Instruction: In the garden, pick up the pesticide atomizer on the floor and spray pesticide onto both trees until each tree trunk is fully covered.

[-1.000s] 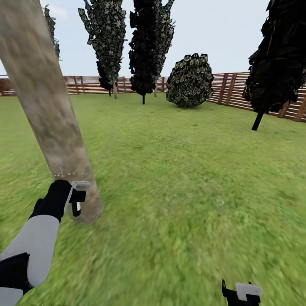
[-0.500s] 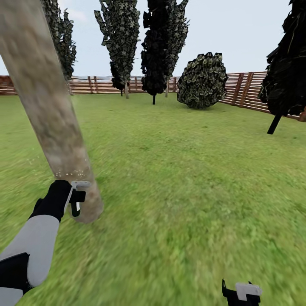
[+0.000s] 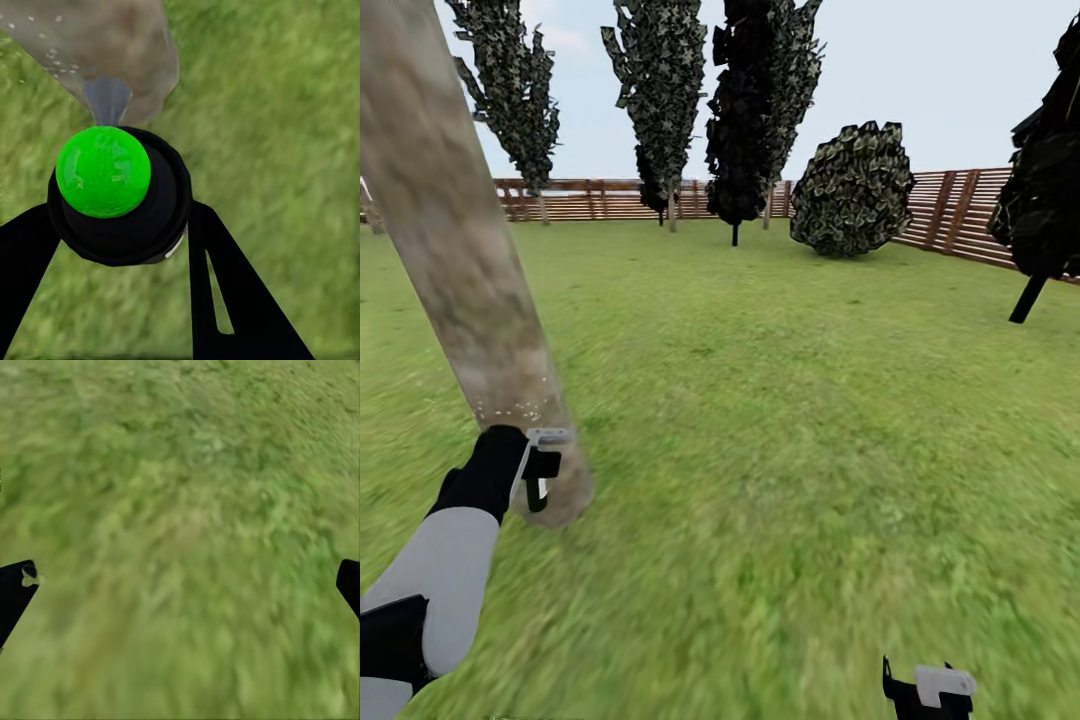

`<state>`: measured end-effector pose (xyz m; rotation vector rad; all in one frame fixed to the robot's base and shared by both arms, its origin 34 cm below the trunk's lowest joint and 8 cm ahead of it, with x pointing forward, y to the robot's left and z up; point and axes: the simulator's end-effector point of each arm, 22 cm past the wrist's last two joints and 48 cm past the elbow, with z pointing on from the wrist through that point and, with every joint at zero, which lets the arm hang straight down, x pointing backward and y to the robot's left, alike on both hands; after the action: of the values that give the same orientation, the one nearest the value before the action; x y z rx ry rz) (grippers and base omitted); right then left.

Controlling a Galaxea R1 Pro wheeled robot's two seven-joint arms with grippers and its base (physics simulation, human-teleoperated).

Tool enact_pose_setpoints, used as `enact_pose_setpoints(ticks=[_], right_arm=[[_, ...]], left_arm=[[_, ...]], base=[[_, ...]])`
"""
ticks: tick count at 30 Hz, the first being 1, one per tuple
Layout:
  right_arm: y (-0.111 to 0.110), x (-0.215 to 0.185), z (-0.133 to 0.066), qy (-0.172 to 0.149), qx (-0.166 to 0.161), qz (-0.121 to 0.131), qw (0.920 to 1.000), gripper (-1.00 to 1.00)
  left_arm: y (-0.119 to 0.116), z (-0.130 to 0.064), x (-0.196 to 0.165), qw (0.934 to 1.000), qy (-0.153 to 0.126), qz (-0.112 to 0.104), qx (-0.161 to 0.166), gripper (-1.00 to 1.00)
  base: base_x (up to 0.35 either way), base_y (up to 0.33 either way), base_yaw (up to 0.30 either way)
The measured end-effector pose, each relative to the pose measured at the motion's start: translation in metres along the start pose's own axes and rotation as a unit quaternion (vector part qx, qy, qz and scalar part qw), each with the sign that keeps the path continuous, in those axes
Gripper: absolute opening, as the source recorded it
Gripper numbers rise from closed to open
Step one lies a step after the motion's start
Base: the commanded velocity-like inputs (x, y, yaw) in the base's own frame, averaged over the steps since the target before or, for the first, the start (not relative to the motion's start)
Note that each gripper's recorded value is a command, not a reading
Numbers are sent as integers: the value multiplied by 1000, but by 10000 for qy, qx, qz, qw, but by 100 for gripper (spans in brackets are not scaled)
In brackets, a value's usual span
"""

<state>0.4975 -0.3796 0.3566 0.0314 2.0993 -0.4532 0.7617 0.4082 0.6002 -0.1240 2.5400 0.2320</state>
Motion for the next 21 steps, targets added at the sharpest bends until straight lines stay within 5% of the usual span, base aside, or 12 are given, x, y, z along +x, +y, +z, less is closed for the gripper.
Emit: enact_pose_setpoints(ticks=[9,16,21], right_arm=[[0,0,0,-2,-5,-3,10000,100],[0,0,0,-1,-1,-1,10000,100],[0,0,0,-1,-3,-1,10000,100]], left_arm=[[-3,9,21,9999,156,30,20,-100],[-12,22,49,9989,455,54,122,-100],[11,32,84,9975,713,-34,-14,-100]], base=[[122,-260,256],[218,-213,20],[238,-191,0]])
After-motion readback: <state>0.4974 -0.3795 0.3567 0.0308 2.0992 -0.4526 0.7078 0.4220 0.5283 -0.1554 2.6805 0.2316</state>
